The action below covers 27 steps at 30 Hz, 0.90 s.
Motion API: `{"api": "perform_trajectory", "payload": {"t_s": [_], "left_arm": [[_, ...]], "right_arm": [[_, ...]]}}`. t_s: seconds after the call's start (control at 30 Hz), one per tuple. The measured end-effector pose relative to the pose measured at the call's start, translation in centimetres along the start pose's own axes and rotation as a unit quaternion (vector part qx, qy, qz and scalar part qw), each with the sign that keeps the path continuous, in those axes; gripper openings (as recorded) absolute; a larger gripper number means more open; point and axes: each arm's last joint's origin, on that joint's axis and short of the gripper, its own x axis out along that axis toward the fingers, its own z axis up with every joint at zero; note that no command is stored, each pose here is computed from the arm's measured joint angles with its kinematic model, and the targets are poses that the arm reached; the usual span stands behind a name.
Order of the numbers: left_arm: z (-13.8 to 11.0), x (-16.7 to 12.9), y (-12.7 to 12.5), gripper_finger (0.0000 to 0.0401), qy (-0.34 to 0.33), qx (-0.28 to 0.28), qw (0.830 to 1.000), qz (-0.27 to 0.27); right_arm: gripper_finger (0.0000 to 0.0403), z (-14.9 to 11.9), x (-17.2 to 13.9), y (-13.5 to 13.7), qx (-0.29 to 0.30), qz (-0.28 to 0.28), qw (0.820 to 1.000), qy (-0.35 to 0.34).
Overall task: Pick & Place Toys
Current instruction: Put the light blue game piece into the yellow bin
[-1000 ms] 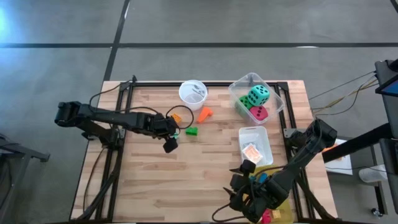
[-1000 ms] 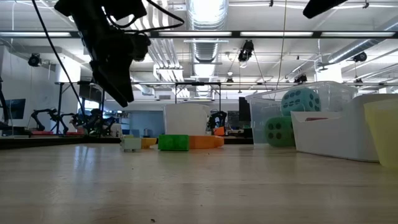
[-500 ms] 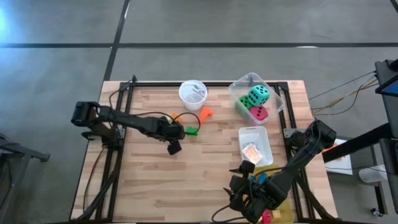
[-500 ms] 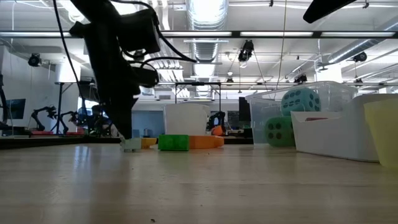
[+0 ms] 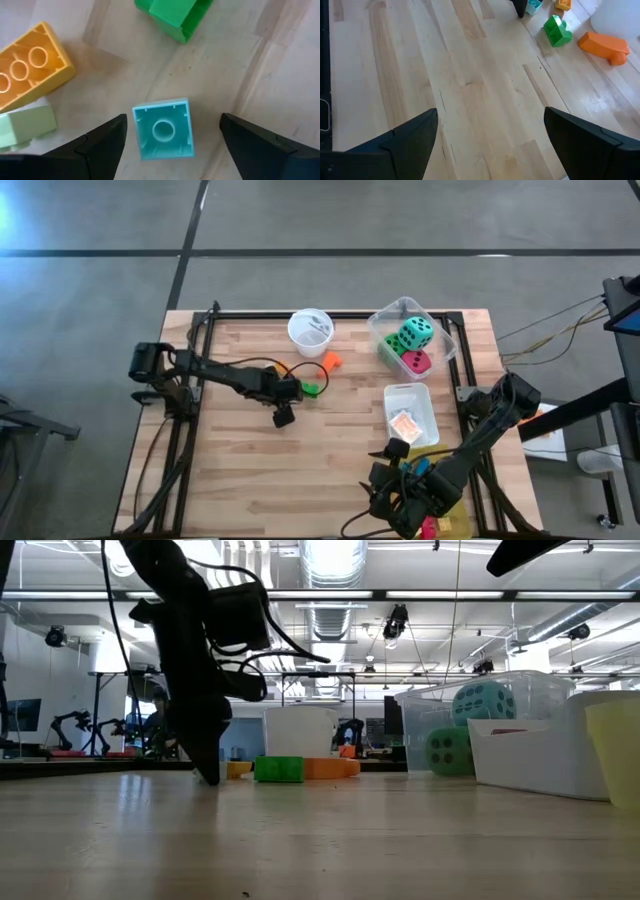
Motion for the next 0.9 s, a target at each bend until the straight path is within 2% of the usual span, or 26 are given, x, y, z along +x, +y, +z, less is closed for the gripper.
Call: {"api": "perform_trajectory", "payload": {"t_s": [0.13,0.33,0.4,0.53,0.63,0.8,0.9], "left_arm": [[0.0,0.0,0.0,0.0284,0.004,-0.002,1.0,-0.016],[0.0,0.0,-0.1,0.0162,0.008,-0.022,0.999,-0.033],[0.0,0.0,-0.1,0.0133,0.011,-0.029,0.999,-0.035],[-0.1,0.0,-0.2,0.0134,0.017,-0.035,0.998,-0.048],[-0.1,0.0,-0.2,0.0134,0.022,-0.062,0.996,-0.06],[0.0,-1.1,-1.0,0.0134,0.053,-0.097,0.982,-0.155],[0.5,-3.5,-2.3,0.0134,0.013,-0.099,0.972,-0.214]], "right_arm": [[0.0354,0.0,0.0,0.0,0.0,0.0,1.0,0.0],[0.0354,0.0,0.0,0.0,0.0,0.0,1.0,0.0],[0.0354,0.0,0.0,0.0,0.0,0.0,1.0,0.0],[0.0354,0.0,0.0,0.0,0.0,0.0,1.0,0.0],[0.0354,0.0,0.0,0.0,0.0,0.0,1.0,0.0],[0.0354,0.0,0.0,0.0,-0.006,-0.003,1.0,-0.006],[0.0354,0.2,0.0,0.0,-0.028,-0.012,0.999,-0.028]]}}
